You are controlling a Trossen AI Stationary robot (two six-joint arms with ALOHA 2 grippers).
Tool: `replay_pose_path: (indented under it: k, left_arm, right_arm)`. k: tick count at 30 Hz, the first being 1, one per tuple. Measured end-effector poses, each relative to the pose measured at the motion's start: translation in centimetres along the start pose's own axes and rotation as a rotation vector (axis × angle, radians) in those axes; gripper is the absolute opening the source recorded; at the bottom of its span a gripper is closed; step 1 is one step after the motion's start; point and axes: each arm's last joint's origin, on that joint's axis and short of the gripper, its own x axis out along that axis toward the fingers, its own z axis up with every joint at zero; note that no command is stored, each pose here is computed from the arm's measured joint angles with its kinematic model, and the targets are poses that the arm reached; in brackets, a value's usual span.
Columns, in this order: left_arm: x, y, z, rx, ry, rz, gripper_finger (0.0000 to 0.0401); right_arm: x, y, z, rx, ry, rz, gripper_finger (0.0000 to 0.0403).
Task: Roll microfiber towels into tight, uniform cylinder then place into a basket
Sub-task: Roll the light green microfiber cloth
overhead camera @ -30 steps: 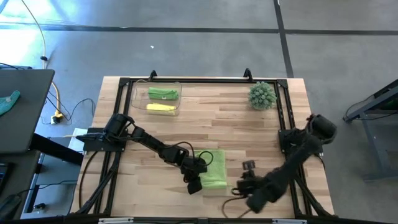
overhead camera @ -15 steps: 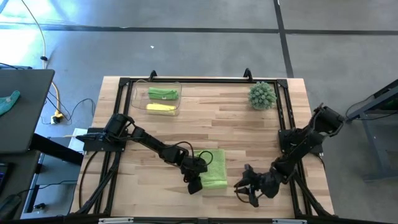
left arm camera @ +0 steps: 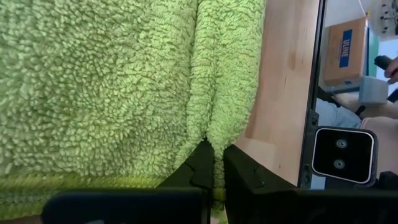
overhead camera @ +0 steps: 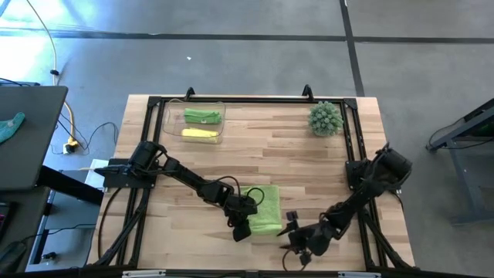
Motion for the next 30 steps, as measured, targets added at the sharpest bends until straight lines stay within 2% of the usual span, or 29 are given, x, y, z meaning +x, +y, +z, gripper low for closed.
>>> replay_pose_path:
  k: [14, 19, 30]
  left_arm:
    - [0.0, 0.0, 0.1, 0.002, -0.023, 0.017, 0.0008]
    - [0.0, 0.1, 0.1, 0.004, -0.026, 0.02, 0.0008]
    - [0.0, 0.1, 0.1, 0.005, -0.028, 0.022, 0.0008]
  right_arm:
    - [1.0, -2.1, -0.7, 0.004, 0.076, -0.144, 0.0183]
    - [1.2, -2.6, -0.7, 0.01, 0.082, -0.16, 0.0183]
    - [1.1, -2.2, -0.5, -0.082, 0.063, -0.155, 0.0183]
